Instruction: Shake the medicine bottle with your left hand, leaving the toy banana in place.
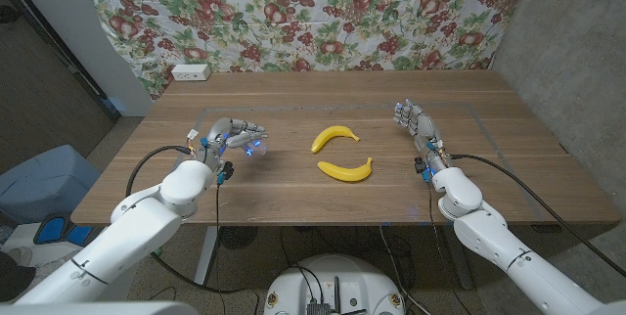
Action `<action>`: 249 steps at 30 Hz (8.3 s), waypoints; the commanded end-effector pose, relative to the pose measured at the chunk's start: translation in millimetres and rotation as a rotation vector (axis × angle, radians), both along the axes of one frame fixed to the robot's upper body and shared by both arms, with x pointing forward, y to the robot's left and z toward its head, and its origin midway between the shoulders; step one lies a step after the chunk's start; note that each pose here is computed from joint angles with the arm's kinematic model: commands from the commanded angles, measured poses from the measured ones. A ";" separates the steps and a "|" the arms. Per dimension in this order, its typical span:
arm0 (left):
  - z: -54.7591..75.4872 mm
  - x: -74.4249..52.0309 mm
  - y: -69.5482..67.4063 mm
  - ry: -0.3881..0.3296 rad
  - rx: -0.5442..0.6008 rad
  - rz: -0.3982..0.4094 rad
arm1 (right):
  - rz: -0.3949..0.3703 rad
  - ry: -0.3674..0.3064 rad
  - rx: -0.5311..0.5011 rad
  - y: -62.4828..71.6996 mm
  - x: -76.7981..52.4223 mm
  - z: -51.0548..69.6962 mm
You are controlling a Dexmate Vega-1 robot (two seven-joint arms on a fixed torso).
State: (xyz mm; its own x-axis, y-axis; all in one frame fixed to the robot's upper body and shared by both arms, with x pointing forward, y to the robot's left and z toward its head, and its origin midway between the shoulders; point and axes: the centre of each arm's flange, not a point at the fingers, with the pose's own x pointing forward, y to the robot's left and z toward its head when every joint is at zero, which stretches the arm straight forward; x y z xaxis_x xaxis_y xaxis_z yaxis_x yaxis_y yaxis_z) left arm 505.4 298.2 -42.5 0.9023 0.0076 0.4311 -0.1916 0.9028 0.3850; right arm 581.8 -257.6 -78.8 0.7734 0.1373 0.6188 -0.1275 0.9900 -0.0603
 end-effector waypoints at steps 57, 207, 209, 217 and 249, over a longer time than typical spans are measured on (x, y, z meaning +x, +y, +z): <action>20.9 -9.9 -10.0 -0.245 0.170 0.203 | -0.016 0.012 -0.013 4.3 11.5 8.3; 5.7 -28.4 -20.5 -0.478 -0.004 0.337 | -0.007 0.020 0.003 -3.8 16.8 3.3; 6.8 -27.6 -20.4 -0.456 0.012 0.323 | -0.007 0.018 0.001 -3.5 16.7 3.3; 19.6 -17.5 -18.9 -0.298 0.141 0.226 | -0.011 0.022 0.004 -2.9 16.2 2.8; 18.9 -17.0 -16.3 -0.299 0.130 0.220 | -0.009 0.024 0.007 -0.4 15.0 1.2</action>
